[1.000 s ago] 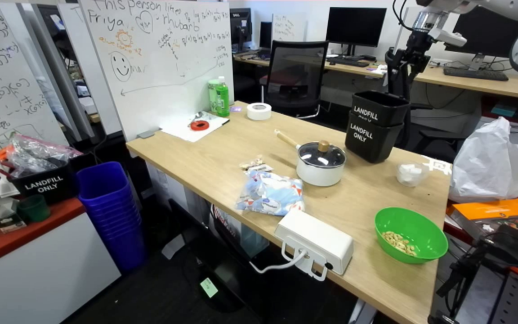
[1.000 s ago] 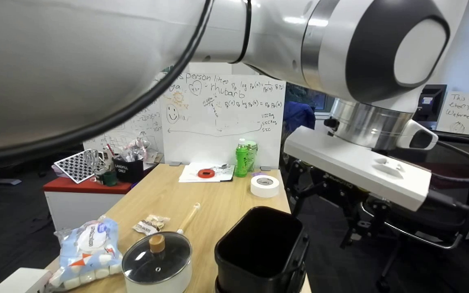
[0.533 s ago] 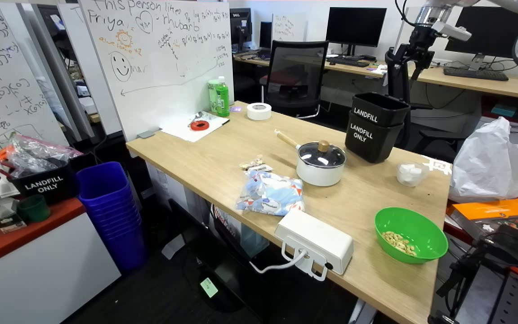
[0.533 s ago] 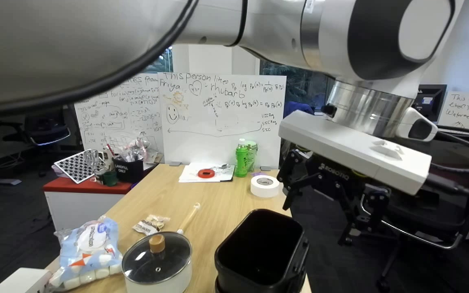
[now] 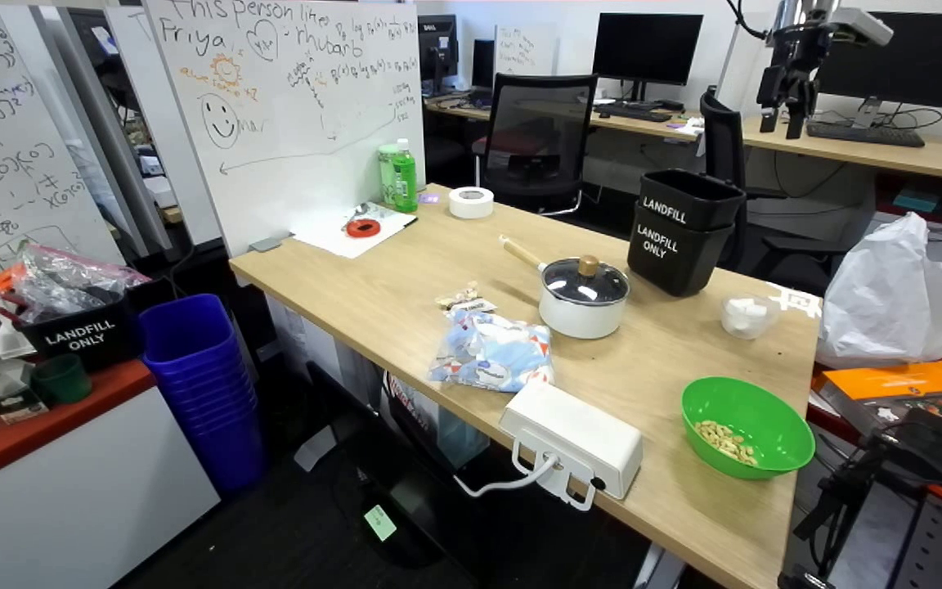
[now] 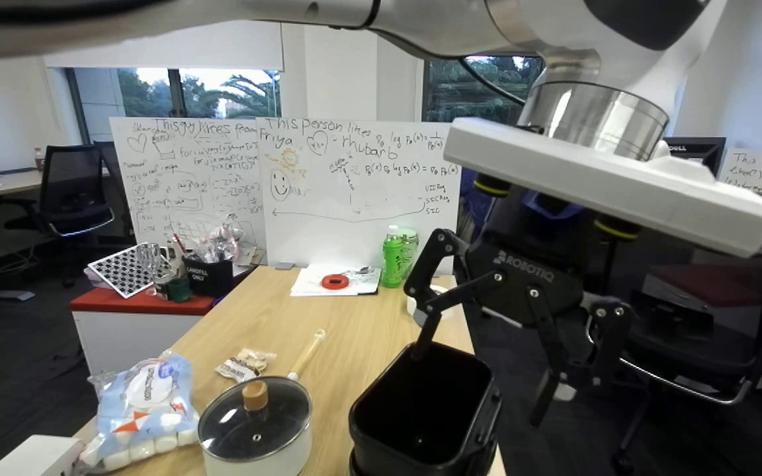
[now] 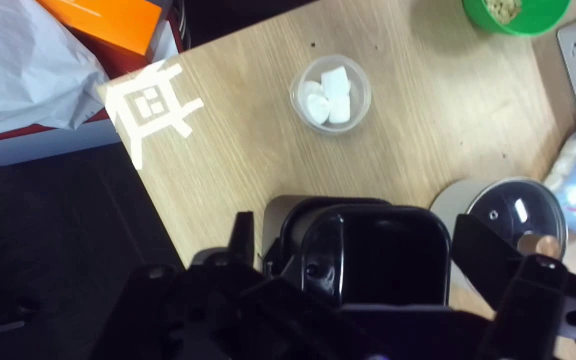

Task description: Stack the two black waste bins together

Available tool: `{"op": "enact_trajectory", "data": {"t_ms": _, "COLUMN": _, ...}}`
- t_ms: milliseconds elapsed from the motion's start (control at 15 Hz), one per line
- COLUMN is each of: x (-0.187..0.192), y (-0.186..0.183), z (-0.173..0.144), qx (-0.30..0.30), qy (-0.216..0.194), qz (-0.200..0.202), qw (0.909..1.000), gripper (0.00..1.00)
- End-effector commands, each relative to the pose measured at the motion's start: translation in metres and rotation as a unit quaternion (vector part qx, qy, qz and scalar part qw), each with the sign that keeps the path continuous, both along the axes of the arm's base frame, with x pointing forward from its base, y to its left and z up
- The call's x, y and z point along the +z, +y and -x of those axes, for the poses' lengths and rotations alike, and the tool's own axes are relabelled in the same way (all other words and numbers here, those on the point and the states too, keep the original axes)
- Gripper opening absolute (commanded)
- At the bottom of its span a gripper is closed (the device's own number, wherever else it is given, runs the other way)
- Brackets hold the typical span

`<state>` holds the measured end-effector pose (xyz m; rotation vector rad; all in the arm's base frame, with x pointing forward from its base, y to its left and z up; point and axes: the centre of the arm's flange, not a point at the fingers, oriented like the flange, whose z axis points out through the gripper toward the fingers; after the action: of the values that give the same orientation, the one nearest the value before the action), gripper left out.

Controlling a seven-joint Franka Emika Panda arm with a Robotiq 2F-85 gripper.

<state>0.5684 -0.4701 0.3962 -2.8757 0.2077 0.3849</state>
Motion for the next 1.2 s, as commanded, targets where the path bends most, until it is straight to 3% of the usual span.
{"op": "enact_trajectory", "data": {"t_ms": 0, "x": -0.004, "y": 0.031, "z": 0.038, "qx": 0.086, "qy": 0.048, "qz": 0.004, "qw": 0.9951, "gripper": 1.0}}
{"op": "enact_trajectory", "data": {"t_ms": 333, "x": 0.004, "y": 0.052, "z": 0.043, "qx": 0.204, "qy": 0.1, "qz": -0.003, "qw": 0.9739, "gripper": 1.0}}
{"op": "enact_trajectory", "data": {"t_ms": 667, "x": 0.016, "y": 0.066, "z": 0.037, "qx": 0.323, "qy": 0.148, "qz": 0.021, "qw": 0.9345, "gripper": 1.0}}
{"op": "enact_trajectory", "data": {"t_ms": 733, "x": 0.024, "y": 0.039, "z": -0.005, "qx": 0.284, "qy": 0.128, "qz": 0.011, "qw": 0.9502, "gripper": 1.0}}
{"op": "enact_trajectory", "data": {"t_ms": 1133, "x": 0.023, "y": 0.038, "z": -0.005, "qx": 0.286, "qy": 0.133, "qz": 0.012, "qw": 0.949, "gripper": 1.0}}
